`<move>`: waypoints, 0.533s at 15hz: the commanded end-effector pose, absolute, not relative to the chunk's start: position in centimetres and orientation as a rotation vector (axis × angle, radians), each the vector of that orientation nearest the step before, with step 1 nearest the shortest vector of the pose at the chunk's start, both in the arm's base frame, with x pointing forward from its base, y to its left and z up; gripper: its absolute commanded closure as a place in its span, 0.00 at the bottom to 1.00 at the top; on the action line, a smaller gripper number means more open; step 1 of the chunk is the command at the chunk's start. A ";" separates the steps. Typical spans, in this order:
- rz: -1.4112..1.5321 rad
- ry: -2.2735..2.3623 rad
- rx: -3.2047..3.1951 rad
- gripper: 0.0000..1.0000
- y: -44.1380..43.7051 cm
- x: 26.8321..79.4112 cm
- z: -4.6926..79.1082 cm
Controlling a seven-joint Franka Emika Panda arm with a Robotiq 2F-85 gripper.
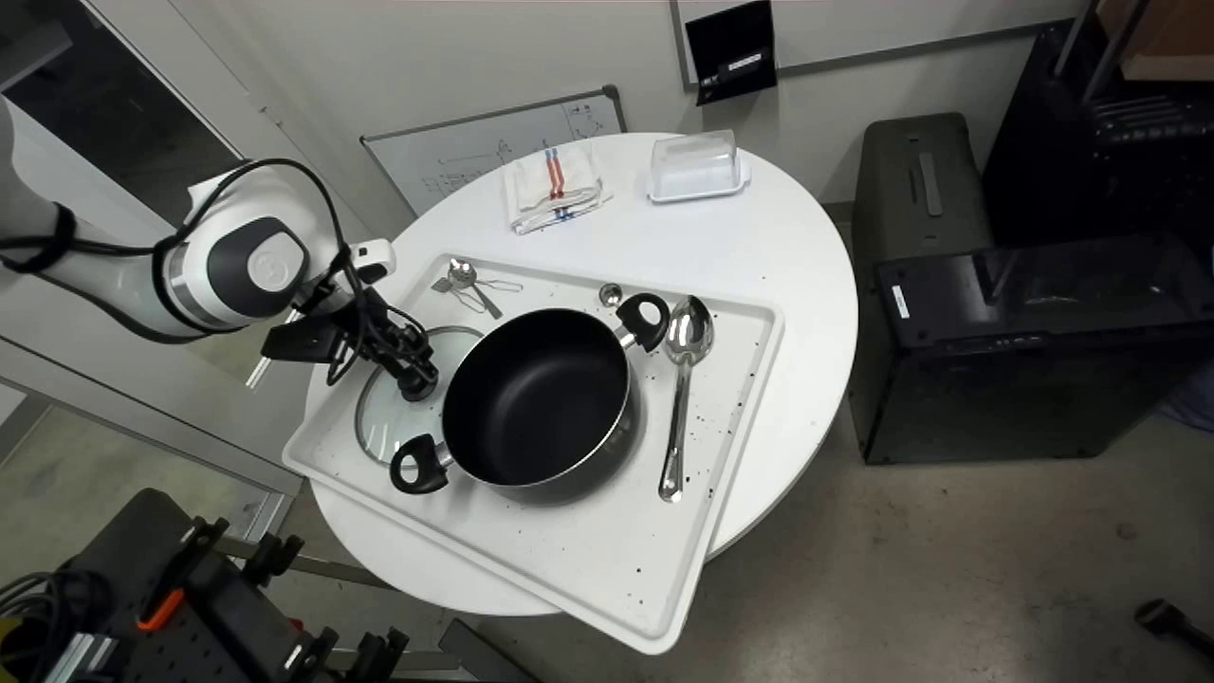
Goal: Pick up the lid and place it on the pot
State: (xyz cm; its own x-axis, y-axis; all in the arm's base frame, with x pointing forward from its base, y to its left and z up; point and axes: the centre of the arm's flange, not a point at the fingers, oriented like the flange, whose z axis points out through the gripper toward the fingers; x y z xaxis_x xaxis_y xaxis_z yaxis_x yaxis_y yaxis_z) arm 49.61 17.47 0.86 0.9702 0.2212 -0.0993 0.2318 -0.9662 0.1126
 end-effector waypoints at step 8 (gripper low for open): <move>-0.099 0.337 3.013 0.76 18.2 49.6 2.2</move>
